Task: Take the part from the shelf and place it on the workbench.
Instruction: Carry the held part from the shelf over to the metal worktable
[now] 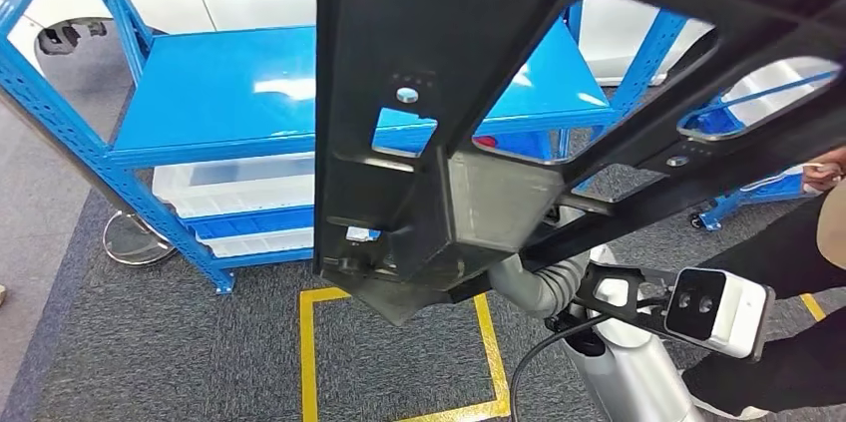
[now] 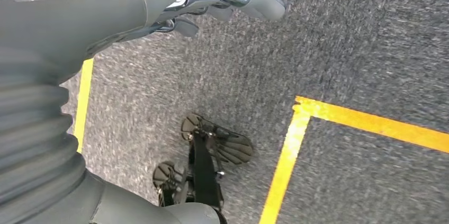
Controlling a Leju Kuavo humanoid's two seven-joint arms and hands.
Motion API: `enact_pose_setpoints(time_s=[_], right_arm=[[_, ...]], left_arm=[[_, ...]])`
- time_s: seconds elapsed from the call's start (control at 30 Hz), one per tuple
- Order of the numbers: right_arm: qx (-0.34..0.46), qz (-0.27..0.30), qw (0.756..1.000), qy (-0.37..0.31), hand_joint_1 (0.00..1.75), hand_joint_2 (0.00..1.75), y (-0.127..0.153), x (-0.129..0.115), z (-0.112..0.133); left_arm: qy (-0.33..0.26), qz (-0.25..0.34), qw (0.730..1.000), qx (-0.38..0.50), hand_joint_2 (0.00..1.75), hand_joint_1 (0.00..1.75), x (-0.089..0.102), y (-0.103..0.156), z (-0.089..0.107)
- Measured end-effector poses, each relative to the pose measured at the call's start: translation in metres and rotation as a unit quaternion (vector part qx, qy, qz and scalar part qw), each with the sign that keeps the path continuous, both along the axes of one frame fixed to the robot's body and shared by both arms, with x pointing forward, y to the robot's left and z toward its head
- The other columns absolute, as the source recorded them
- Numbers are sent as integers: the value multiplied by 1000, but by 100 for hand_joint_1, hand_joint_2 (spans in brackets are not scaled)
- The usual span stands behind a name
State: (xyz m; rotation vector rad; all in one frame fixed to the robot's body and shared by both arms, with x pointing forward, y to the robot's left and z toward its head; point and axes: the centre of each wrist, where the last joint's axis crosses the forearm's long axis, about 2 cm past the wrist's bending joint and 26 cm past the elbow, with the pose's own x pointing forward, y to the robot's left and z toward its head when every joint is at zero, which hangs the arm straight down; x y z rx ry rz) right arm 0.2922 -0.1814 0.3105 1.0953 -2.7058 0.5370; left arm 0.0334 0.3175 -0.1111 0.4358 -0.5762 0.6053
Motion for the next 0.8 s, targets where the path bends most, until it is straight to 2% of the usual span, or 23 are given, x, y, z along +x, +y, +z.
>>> enact_pose_setpoints(time_s=[0.33, 0.63, 0.8], right_arm=[[14, -51, 999, -5, 175, 175, -24, -2, -1], [14, -79, 997, -5, 175, 175, -31, -15, -4], [3, -90, 996, -10, 175, 175, -33, -21, -11]], left_arm=[[15, -24, 999, -21, 175, 0, 3, -4, 0], [18, -53, 997, -44, 175, 0, 1, -7, 0], [23, -66, 996, -57, 175, 0, 3, -17, -1]])
